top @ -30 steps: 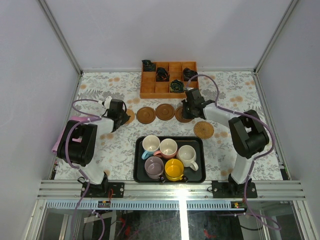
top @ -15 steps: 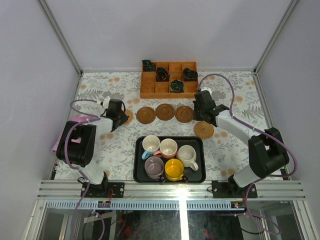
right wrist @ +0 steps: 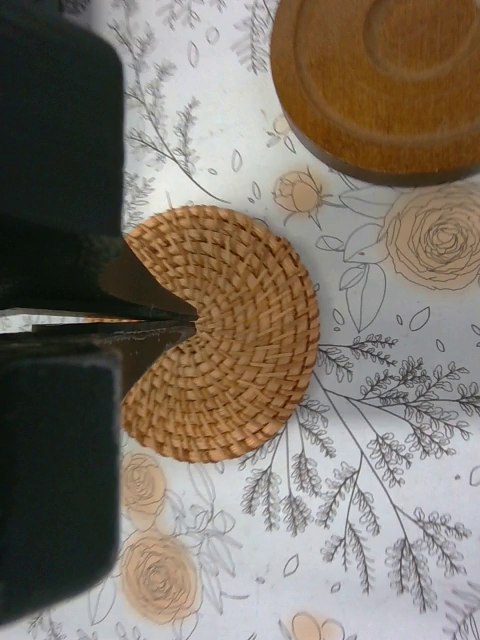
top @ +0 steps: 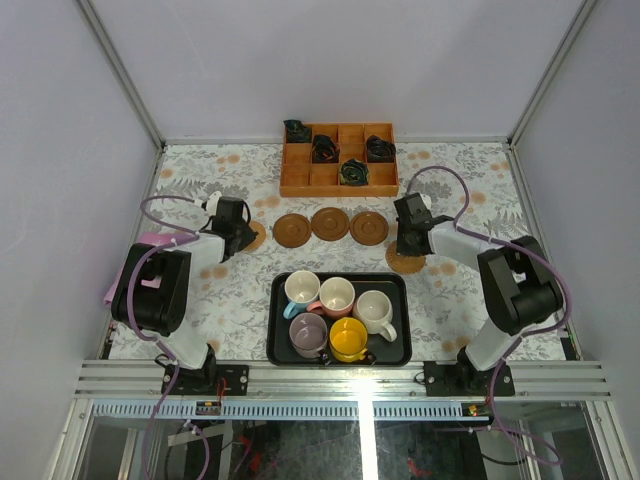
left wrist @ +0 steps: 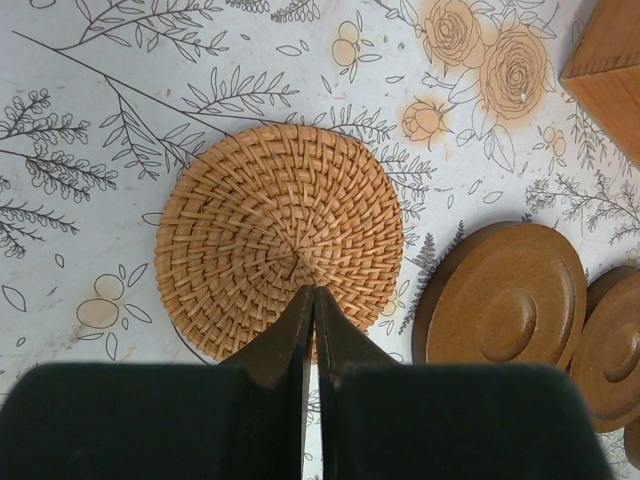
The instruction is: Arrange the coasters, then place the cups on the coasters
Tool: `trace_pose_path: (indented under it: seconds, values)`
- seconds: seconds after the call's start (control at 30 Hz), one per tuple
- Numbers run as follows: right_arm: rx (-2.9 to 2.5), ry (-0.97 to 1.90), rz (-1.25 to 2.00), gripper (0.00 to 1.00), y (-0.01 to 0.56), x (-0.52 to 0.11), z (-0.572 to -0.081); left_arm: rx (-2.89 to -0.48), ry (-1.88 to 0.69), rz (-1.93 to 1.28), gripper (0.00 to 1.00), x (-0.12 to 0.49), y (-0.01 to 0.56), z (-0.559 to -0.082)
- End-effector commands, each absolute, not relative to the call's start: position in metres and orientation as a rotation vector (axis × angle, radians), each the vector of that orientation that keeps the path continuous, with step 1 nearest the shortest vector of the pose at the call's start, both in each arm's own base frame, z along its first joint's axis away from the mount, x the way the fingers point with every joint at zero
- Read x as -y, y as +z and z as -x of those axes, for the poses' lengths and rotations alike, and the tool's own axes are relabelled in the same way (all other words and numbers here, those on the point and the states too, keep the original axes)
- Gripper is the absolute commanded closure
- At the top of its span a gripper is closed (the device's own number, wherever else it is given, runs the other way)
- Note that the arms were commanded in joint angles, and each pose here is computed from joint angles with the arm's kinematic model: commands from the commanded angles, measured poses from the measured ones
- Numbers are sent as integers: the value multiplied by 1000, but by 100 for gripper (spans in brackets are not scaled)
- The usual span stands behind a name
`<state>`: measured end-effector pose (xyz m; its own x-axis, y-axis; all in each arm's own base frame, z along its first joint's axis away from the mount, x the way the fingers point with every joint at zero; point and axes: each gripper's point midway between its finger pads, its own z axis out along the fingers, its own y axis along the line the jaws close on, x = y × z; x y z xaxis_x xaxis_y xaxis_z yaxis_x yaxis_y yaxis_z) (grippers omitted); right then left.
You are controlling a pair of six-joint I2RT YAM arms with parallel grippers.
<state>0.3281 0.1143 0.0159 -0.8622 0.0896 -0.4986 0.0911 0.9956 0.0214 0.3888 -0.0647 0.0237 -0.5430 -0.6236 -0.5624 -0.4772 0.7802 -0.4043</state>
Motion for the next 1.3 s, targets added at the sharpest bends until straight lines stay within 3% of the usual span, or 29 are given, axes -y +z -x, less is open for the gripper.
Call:
trace_pose_path:
  seconds: [0.0,0.33,1.27]
  values:
    - [-2628,-20,-218,100,0,-106,-345,-2245,-278,771,100,64,21,-389]
    - [-2613,-106,-385,100,-14,-66,-376,-2272,-206,779,100,57,8,-395]
    - [-2498,7,-350,100,5,-80,-430,-2248,-139,815,100,43,9,-404]
